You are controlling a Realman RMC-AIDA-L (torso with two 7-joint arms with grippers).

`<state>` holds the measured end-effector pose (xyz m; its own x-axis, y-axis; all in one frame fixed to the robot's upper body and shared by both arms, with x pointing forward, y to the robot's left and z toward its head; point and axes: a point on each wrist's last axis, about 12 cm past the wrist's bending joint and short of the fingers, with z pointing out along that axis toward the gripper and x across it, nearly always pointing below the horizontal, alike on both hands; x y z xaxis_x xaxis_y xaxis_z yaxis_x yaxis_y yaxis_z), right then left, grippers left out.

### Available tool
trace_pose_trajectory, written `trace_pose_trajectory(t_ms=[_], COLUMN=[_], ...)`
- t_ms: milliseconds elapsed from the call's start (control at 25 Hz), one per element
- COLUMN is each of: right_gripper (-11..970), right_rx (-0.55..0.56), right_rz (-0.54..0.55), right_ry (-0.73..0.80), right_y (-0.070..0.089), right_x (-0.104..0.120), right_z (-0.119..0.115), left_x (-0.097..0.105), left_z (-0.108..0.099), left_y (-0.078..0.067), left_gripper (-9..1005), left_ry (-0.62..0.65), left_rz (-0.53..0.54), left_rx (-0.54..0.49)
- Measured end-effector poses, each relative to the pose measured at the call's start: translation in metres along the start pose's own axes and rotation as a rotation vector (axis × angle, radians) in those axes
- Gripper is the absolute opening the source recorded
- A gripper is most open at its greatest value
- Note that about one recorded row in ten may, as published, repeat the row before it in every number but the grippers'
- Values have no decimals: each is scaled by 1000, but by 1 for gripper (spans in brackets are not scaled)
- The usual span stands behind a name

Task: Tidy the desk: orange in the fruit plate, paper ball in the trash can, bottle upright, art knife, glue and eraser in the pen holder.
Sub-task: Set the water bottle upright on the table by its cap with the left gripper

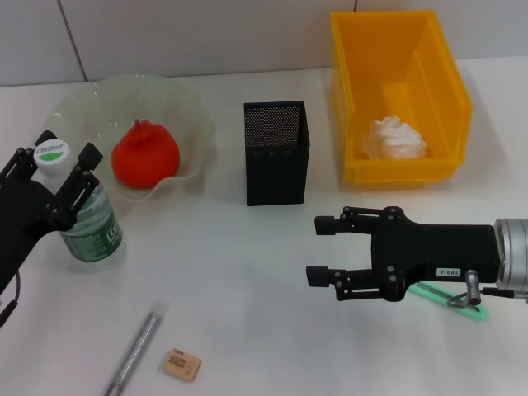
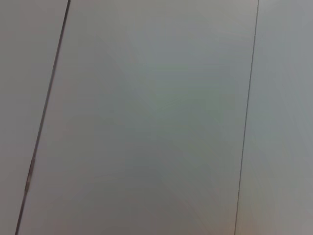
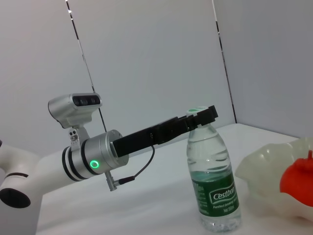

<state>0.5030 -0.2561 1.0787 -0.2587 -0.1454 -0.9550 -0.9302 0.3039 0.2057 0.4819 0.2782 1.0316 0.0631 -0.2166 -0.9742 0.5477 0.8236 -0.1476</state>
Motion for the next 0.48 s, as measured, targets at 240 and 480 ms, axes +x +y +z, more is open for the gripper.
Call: trace_pose_trajectory(t_ms=[240,480], right_gripper=[766,766], right_rx=[-1,-2], right_rz=[2,2], right_ry=[0,0], right_y=[0,0], right_x=[0,0], right_z=[0,0], left_x=[-3,-6], left_z=[0,-4], left_y=[0,-1], left_gripper=[634,803], left_ry=[-20,-44], left_rz=[8,46], left_rx=[13,22])
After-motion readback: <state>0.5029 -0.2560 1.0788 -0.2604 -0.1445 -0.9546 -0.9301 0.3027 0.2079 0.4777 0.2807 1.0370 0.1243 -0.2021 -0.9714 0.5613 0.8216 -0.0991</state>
